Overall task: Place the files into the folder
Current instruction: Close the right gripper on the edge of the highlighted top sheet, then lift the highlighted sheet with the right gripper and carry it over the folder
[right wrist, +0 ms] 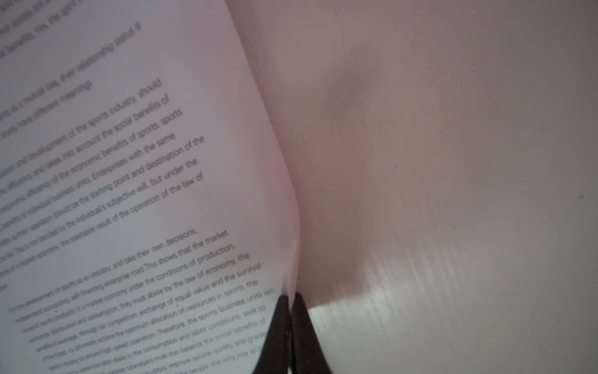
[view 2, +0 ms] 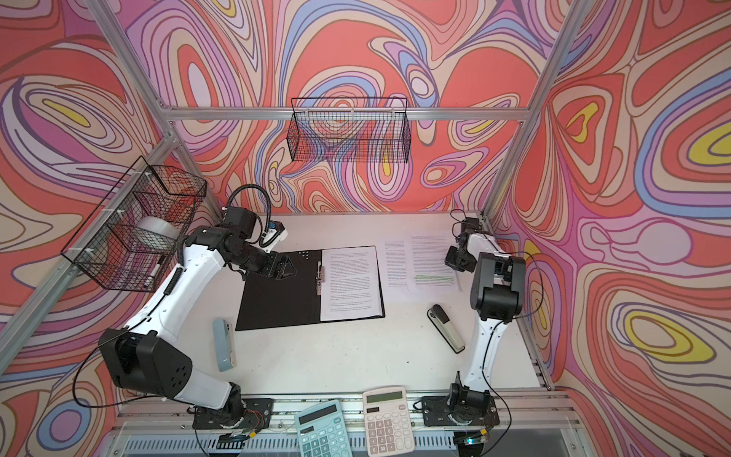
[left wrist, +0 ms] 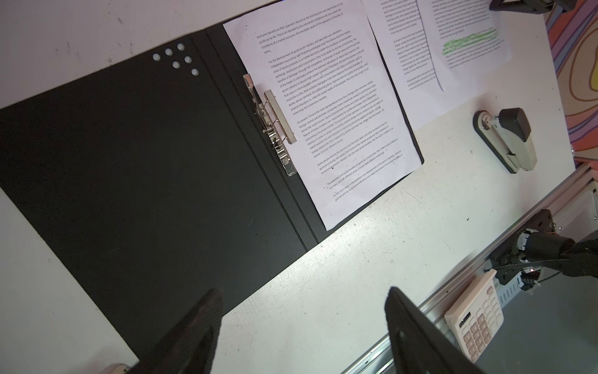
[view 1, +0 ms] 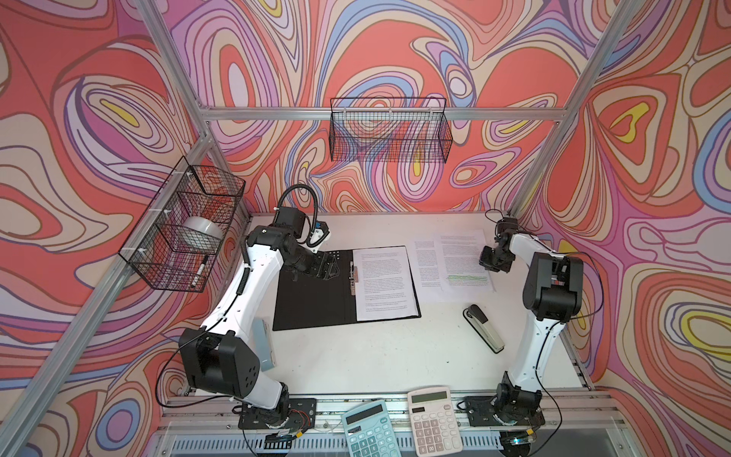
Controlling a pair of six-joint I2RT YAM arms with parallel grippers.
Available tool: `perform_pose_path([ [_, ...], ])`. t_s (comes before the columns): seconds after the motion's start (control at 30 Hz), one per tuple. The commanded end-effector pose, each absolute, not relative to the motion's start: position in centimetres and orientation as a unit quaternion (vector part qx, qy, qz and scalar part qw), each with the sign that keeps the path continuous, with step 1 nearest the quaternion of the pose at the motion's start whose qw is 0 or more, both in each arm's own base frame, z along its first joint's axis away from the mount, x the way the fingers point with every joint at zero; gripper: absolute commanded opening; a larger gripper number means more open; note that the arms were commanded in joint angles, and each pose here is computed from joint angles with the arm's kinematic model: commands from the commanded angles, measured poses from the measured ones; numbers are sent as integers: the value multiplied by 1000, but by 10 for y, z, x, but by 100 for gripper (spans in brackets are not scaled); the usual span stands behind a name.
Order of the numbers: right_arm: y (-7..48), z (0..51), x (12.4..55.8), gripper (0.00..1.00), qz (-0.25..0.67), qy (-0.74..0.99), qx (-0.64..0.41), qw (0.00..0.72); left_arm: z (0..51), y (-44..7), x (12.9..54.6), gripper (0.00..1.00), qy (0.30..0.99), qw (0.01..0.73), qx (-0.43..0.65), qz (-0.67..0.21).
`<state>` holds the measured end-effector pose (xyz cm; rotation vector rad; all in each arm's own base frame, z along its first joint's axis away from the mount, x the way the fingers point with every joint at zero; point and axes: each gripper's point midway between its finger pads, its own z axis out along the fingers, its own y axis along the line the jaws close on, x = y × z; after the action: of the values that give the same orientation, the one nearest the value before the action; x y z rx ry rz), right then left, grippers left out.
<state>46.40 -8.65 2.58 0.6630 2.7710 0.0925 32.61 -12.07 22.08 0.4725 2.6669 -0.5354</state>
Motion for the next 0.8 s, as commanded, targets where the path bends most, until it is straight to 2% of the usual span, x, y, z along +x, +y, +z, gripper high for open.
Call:
perform_pose_path([
  [0.0,-79,59,465,0,58,957,229,170,226,-120,322,80,947,198,174,-184],
  [0.4,-54,142,477,0,122,939,215,241,229,-117,323,80,948,205,167,-177],
  [0.77,28,221,478,0,156,937,135,281,233,-115,324,80,948,213,162,-172],
])
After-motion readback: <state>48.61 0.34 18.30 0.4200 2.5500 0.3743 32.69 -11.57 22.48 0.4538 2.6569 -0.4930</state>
